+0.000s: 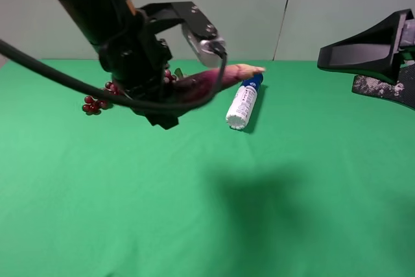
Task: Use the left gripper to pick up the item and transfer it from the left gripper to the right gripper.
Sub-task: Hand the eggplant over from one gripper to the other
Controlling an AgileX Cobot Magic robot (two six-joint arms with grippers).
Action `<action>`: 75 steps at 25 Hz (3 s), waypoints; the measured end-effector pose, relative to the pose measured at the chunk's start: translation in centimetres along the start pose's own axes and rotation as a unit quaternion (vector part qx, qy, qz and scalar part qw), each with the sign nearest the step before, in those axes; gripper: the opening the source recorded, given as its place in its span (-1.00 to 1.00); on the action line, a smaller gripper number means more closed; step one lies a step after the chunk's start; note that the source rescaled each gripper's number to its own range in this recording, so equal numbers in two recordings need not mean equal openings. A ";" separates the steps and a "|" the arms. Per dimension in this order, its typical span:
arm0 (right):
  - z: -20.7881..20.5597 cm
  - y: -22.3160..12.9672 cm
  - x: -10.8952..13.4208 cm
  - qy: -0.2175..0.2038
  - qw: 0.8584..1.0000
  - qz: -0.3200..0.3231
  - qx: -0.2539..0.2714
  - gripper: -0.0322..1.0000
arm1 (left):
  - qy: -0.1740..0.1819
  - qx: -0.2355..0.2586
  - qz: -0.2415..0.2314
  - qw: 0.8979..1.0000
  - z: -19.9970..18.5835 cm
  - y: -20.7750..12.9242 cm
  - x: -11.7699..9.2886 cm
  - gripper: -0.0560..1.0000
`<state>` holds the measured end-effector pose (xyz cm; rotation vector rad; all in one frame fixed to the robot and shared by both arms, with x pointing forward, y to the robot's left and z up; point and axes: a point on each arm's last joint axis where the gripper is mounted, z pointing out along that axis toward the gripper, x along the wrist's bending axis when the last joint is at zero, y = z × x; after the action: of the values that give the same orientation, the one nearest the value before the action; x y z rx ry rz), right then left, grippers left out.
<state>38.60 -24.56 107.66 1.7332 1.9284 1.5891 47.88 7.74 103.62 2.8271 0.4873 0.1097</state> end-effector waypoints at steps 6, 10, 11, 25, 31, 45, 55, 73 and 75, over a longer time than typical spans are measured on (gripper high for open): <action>0.8 0.1 -0.6 -0.002 1.000 0.005 0.013 1.00 | 0.005 -0.031 0.060 0.998 0.4 2.8 -1.7 -0.89; 2.0 0.4 -1.2 0.010 1.000 0.007 0.022 1.00 | 0.007 -0.051 0.097 0.994 0.3 4.1 -3.3 -0.89; 2.3 0.5 -1.3 0.017 1.000 0.012 0.023 1.00 | 0.008 -0.056 0.103 0.993 0.3 4.4 -3.6 -0.89; 4.9 0.8 -2.2 0.086 0.995 0.020 0.043 1.00 | 0.019 -0.088 0.118 0.989 0.2 5.4 -4.5 -0.89; 4.9 0.7 -2.1 0.091 0.995 0.013 0.045 0.98 | 0.026 -0.099 0.118 0.988 0.2 5.6 -4.4 -0.89; 4.8 1.2 -1.5 0.125 0.992 0.010 0.023 -0.85 | 0.025 -0.096 0.120 0.988 0.4 5.6 -4.4 -0.89; 4.8 1.2 -1.5 0.125 0.992 0.008 0.023 -0.85 | 0.026 -0.097 0.119 0.988 0.4 5.6 -4.4 -0.89; 4.8 1.1 -1.6 0.120 0.992 0.005 0.024 -0.86 | 0.025 -0.108 0.091 0.990 0.3 5.8 -4.4 0.99; 4.8 1.1 -1.6 0.120 0.992 0.005 0.024 -0.86 | 0.025 -0.107 0.091 0.990 0.3 5.8 -4.4 0.99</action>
<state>43.09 -23.08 105.46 1.6362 2.0804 1.8449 45.61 0.90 104.77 2.6560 0.2111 0.2535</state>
